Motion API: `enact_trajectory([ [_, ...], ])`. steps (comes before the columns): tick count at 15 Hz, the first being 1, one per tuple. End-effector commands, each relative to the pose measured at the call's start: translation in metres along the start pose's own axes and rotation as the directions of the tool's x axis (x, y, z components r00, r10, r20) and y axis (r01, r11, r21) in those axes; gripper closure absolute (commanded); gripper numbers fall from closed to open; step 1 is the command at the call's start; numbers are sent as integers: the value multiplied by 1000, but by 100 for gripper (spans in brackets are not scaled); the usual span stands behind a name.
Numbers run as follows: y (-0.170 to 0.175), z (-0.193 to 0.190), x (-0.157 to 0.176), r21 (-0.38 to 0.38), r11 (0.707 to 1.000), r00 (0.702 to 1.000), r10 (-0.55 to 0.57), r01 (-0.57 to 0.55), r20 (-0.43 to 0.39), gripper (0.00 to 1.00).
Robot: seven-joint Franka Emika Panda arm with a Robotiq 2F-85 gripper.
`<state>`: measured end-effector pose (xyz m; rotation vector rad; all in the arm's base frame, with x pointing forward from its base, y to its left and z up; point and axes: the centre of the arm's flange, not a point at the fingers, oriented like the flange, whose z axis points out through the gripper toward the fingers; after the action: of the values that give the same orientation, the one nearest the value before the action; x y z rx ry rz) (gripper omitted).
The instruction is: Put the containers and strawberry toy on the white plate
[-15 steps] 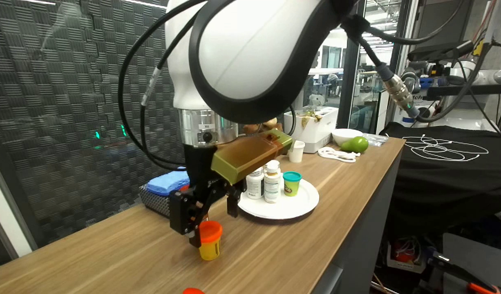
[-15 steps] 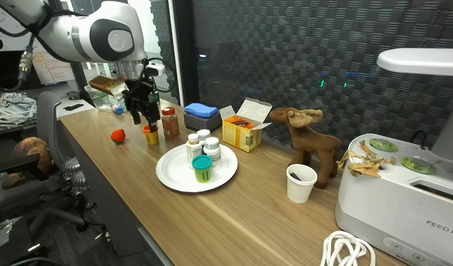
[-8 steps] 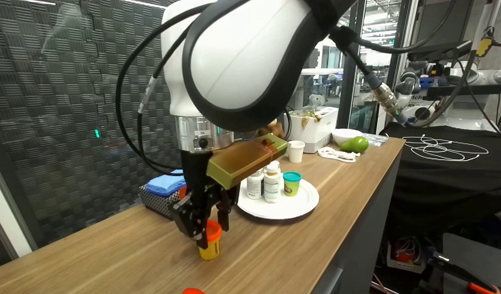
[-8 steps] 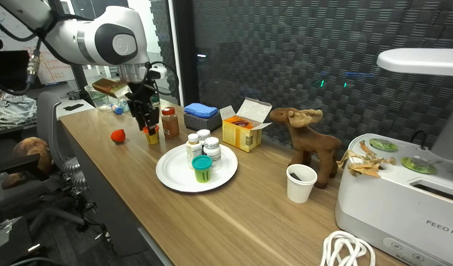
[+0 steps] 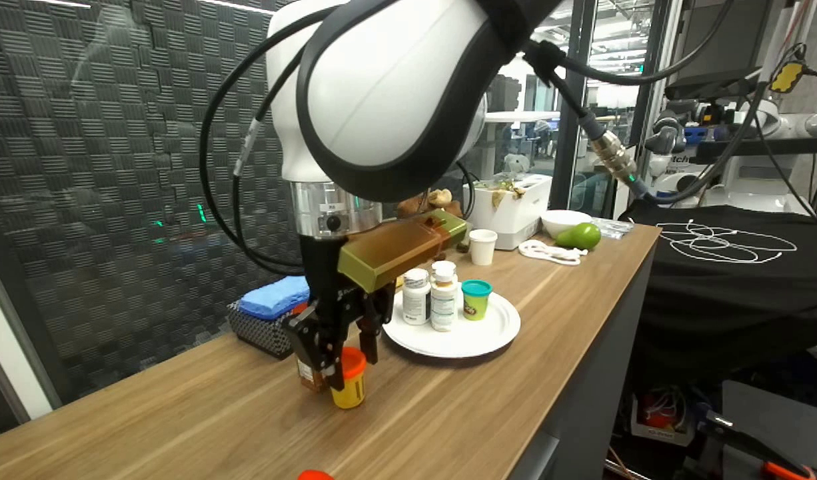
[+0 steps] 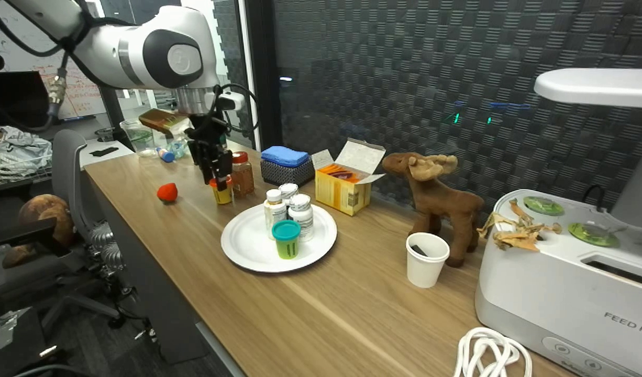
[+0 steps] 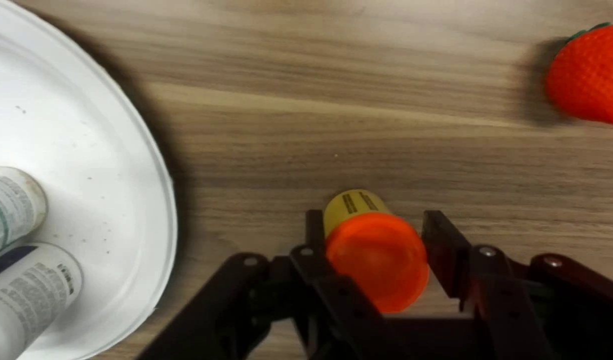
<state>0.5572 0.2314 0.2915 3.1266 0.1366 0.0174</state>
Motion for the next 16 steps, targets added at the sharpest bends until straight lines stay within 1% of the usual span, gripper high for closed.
enact_trajectory([
  [1,24,-37,6,-29,998,998,58,-58,-22,73],
  [3,40,-54,5,-46,995,994,91,-93,-57,73],
  [5,58,-65,4,-63,990,990,122,-127,-72,73],
  [8,79,-69,3,-63,984,984,164,-169,-75,73],
  [13,103,-46,-1,-78,975,977,208,-210,-34,73],
  [16,110,-32,-2,-69,973,976,218,-218,-10,73],
])
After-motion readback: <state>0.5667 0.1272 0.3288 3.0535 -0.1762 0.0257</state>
